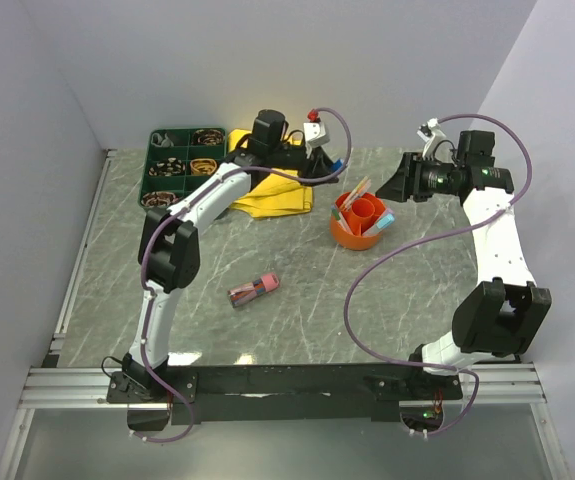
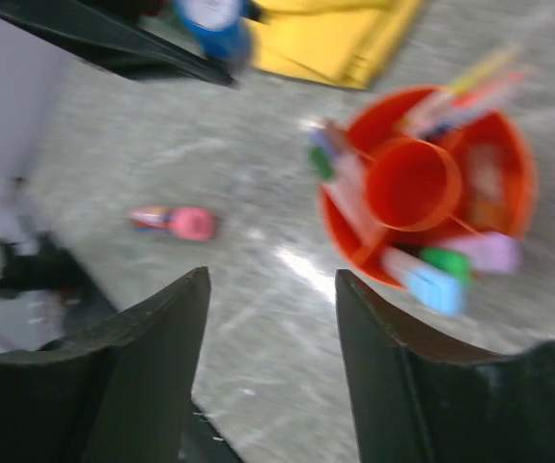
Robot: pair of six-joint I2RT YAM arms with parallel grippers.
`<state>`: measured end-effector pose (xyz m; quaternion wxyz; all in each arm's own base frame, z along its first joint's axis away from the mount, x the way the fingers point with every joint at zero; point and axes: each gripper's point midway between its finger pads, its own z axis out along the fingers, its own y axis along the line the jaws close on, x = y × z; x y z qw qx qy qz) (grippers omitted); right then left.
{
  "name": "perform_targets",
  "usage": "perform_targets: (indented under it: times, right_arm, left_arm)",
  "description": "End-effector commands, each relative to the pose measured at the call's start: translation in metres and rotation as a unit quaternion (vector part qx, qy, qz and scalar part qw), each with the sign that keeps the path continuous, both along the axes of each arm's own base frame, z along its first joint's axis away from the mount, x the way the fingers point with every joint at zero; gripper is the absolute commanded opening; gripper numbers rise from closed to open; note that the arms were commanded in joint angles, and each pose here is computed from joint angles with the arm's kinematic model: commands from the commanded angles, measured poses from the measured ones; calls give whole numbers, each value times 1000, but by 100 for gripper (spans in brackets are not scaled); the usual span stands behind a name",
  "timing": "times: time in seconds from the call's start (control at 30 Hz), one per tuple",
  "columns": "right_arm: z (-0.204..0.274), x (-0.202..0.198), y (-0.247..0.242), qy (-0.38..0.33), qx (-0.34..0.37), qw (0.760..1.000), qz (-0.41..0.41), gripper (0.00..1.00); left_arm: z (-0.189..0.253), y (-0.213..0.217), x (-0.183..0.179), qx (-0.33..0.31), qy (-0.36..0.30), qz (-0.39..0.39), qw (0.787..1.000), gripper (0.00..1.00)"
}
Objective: Sort the stationery into containers
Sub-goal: Place the stationery in the storage box.
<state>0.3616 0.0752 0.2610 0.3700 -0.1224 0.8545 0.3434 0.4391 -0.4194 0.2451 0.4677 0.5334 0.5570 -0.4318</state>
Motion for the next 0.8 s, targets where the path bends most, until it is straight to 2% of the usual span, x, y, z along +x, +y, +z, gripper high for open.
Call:
perform_targets:
  times: [0.0,0.03,0.07,0.1,0.3,0.43,0.77]
  right_arm:
    - [46,-13,26,-30,94,994,47,66]
    - [46,-12,27,-20,100,994,42,69]
    - [47,-10,27,-19,103,994,40,83]
    - [49,-7,27,-23,107,993,41,84]
    - [54,4,41,-19,119,992,49,84]
    - [50,13,50,-30,81,995,48,82]
    - [34,22,55,-19,54,998,36,75]
  left_arm:
    - [62,-23,-23,-69,-32,-36,996,11]
    - [59,-24,-26,-65,-31,-38,997,11]
    - [58,-27,-30,-64,-30,-42,997,11]
    - [57,-29,-32,-63,-29,-44,997,11]
    - [50,-37,-48,-53,-15,-55,997,11]
    - [50,-42,-59,-54,-5,-66,996,11]
    - [52,-50,-71,-57,-1,-77,995,11]
